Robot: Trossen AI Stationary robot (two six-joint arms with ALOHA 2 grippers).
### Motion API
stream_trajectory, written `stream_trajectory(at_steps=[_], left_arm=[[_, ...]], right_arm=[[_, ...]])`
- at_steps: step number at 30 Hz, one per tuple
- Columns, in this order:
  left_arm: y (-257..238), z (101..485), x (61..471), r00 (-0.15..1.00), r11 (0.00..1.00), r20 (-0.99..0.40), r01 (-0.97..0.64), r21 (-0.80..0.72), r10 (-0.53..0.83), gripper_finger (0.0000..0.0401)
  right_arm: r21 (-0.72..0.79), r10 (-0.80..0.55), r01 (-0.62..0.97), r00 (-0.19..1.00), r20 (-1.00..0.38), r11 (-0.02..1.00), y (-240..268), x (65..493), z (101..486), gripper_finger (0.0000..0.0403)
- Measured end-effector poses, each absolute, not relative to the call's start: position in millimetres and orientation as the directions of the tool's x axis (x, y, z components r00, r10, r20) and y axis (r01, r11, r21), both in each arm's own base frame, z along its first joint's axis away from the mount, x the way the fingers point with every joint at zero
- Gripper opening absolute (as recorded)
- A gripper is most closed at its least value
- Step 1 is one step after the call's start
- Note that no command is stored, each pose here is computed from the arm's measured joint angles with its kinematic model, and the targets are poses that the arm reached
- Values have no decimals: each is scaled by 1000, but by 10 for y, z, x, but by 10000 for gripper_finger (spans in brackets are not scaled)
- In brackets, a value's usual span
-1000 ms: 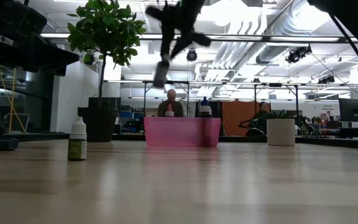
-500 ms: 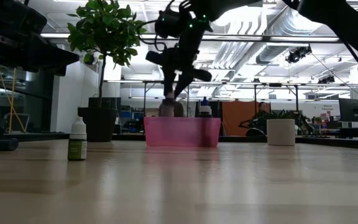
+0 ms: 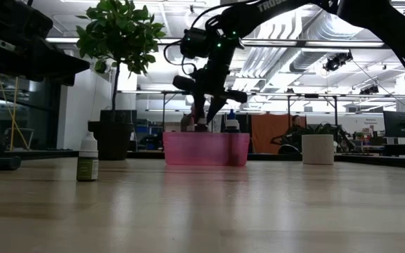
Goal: Pick & Place food coloring
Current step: Put the purple food coloring bottle into the pink bin
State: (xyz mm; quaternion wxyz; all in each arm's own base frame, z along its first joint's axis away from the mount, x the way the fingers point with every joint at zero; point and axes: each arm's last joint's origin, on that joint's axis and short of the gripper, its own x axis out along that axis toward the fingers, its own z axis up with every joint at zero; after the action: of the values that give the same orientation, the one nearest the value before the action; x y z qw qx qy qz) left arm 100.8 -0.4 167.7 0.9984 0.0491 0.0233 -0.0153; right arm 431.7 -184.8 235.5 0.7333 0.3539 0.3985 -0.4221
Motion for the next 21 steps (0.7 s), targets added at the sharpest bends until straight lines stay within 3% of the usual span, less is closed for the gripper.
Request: stream_trajectory(at_steps=[21], left_arm=[[-4,1678,1008,998,995,-48,32,97,-28,0]], right_arm=[[173,-333,925,290,-897,339,-2122,4164,2343,106]])
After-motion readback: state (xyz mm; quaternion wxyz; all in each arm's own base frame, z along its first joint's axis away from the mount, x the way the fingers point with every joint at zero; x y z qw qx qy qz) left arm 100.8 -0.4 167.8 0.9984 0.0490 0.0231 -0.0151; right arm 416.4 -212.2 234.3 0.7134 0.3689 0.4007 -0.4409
